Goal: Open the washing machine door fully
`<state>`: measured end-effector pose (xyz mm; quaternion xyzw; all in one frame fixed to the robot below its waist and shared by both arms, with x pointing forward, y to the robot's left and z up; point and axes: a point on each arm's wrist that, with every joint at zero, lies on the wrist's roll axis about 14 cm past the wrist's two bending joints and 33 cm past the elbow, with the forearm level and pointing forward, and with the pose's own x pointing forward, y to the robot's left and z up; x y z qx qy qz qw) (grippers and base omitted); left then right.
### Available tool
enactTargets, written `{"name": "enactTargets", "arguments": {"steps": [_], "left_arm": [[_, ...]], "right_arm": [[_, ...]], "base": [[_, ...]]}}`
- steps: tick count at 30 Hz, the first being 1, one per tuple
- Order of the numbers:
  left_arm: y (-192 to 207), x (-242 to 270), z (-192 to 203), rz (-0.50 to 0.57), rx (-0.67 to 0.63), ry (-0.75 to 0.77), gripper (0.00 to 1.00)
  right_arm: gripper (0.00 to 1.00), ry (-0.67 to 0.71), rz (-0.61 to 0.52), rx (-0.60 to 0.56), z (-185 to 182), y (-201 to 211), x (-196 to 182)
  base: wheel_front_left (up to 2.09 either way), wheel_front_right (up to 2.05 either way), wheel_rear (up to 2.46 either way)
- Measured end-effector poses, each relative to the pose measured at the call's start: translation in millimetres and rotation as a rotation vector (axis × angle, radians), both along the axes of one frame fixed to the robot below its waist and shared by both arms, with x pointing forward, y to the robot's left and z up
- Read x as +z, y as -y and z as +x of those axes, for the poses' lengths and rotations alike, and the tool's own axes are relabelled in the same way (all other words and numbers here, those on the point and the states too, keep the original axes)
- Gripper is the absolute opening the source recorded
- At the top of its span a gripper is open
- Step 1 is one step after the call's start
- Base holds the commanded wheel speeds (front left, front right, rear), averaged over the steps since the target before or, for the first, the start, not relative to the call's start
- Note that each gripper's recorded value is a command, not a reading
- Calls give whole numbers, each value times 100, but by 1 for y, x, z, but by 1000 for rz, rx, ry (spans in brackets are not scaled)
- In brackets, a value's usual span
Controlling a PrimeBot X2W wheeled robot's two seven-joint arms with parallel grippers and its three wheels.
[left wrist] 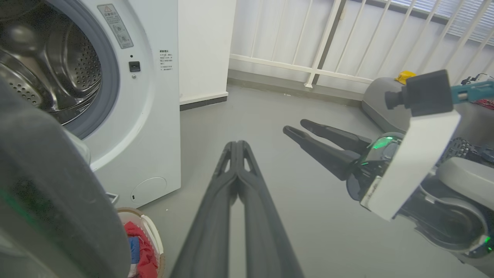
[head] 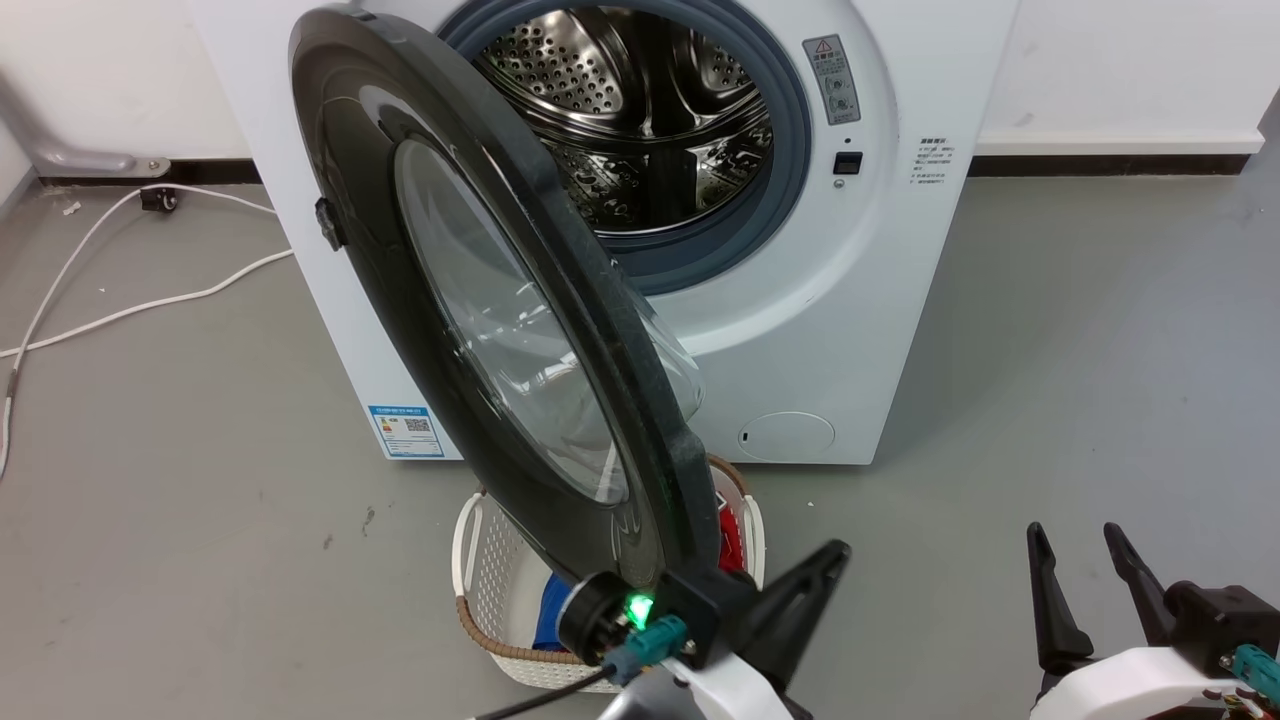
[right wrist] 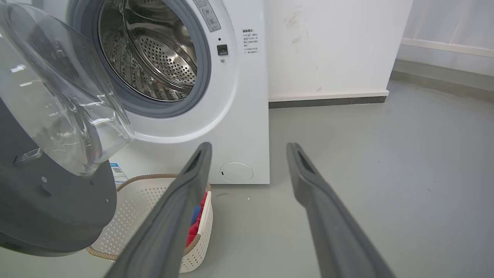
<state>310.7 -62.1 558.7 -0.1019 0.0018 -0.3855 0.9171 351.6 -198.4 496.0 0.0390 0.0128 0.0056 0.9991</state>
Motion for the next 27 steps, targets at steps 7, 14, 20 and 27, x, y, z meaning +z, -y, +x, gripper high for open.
{"name": "enactTargets", "arguments": {"steps": [7, 14, 20, 27], "left_arm": [[-26, -17, 31, 24, 130, -33, 0], [-46, -32, 50, 26, 223, -78, 0], [-51, -36, 54, 14, 261, -94, 0], [-61, -40, 49, 3, 316, -106, 0]], "right_arm": [[100, -5, 5, -3, 1, 1, -2], [100, -16, 13, -7, 1, 1, -7], [100, -19, 21, -10, 0, 2, -8], [100, -19, 22, -3, 2, 0, -8]], "base": [[0, 0, 0], [0, 0, 0], [0, 0, 0], [0, 0, 0]]}}
